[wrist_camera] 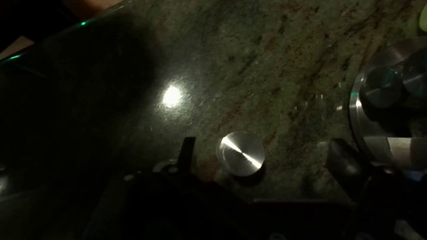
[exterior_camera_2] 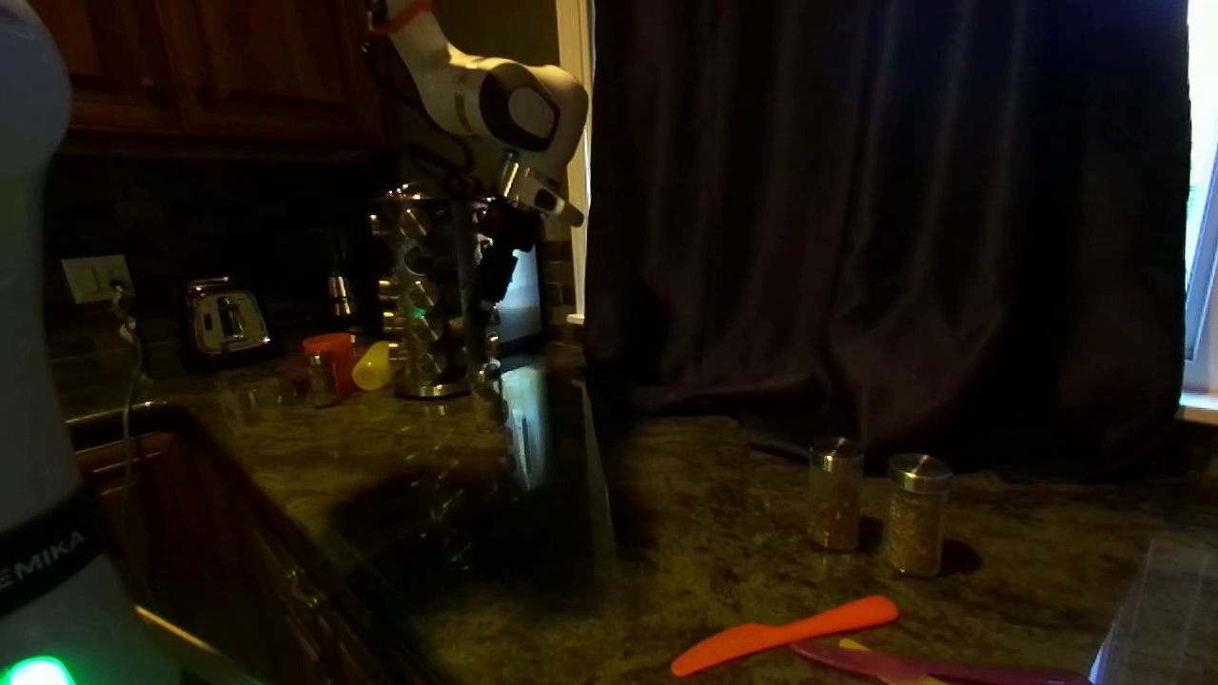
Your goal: Remove one bottle from the rack
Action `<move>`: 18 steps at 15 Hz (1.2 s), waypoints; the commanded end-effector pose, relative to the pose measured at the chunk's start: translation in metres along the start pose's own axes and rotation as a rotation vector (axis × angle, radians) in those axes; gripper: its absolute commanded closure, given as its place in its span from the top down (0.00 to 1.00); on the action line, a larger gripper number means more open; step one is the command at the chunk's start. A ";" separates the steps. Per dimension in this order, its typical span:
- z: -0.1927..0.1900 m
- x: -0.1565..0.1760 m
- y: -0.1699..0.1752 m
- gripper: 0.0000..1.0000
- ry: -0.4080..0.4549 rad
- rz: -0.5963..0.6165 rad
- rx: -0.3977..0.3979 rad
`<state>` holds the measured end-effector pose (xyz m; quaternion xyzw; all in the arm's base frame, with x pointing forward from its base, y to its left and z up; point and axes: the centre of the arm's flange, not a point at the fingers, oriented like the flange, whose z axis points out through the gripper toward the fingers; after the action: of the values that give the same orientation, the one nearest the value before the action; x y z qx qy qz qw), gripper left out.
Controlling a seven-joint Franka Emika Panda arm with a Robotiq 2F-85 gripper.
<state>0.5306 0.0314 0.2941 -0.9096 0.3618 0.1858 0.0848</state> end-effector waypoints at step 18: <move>-0.133 -0.143 -0.013 1.00 0.600 -0.351 -0.076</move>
<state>0.4805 0.0922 0.4737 -0.9745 0.2017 -0.0940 -0.0285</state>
